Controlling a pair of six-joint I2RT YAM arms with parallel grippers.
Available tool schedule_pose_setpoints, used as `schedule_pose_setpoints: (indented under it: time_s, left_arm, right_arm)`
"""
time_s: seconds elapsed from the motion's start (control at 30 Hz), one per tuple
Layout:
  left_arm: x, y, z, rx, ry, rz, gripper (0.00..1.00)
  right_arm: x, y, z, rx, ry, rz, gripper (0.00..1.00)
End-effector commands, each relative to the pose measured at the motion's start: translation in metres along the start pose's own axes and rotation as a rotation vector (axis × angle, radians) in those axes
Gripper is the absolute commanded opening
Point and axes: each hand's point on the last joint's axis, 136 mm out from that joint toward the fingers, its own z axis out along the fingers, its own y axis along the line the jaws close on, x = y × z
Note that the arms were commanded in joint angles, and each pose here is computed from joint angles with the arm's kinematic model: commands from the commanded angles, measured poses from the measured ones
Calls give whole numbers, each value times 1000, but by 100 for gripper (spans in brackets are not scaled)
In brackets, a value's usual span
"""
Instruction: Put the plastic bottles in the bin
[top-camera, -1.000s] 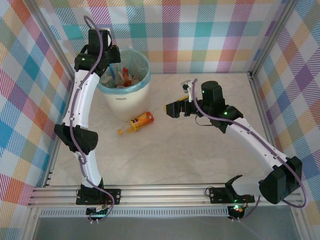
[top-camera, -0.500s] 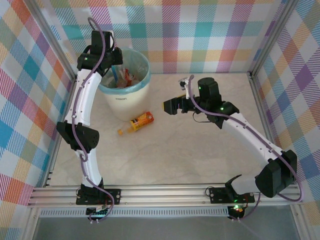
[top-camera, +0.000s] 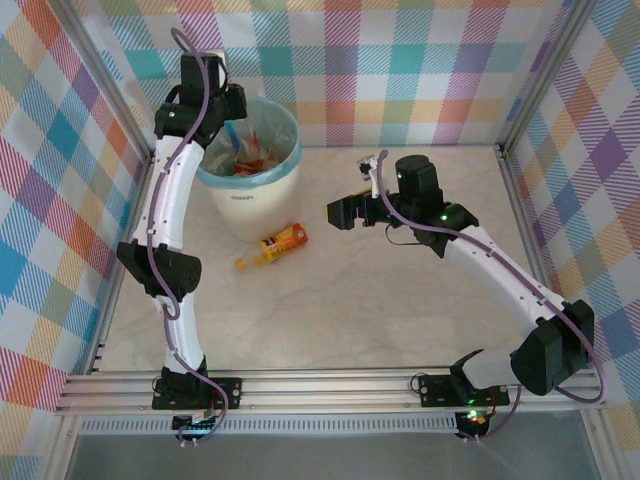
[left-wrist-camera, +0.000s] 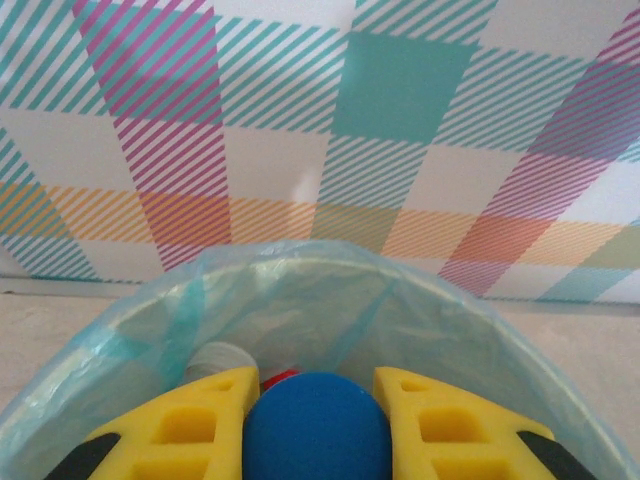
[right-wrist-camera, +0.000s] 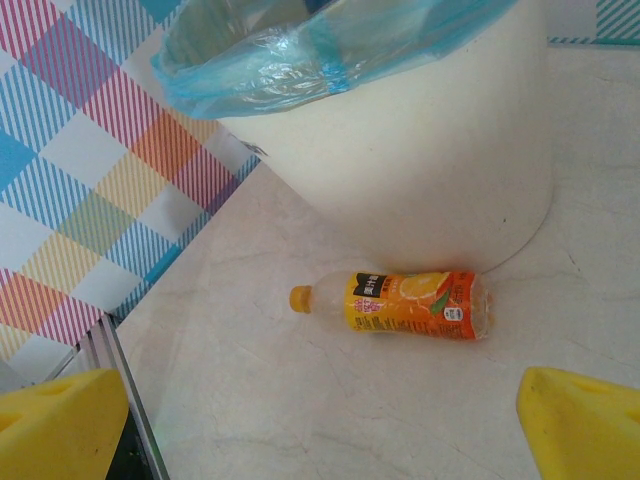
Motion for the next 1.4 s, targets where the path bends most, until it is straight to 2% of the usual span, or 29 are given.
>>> schedule_pose_setpoints:
  time_s: [0.0,0.07,0.17,0.23,0.57,0.73,0.9,1.03,1.23,1.37]
  left_arm:
    - [-15,1,6,17,-48,-38,10]
    - [-9,2,9,7,-25,-30,22]
    - [-5,0,6,21,-5,-22,55]
    - [-5,-3,2,42,1,-22,65]
    - [-11,-8,-26,80,-8,-28,66]
    - [-8,-12,-40,116,1,-43,66]
    - [0,-17,-65,160,14,-79,67]
    - [18,-20,-91,213,21,-110,69]
    - [60,-10,-128,227,29,-118,74]
    - [97,1,-141,201,66,-113,76]
  right_arm:
    - [-4,9,-8,-16,-24,-3,100]
    - [-2,10,-8,-18,-22,1,100]
    - [-1,11,-9,-18,-22,1,100]
    - [0,12,-9,-20,-20,0,100]
    - [1,17,-5,-41,-11,-2,100]
    - [15,30,7,-71,57,-71,99]
    - [47,47,31,-133,187,-281,99]
    - [72,45,57,-154,249,-529,100]
    - [100,24,96,-209,277,-837,100]
    - [109,-3,131,-180,344,-931,100]
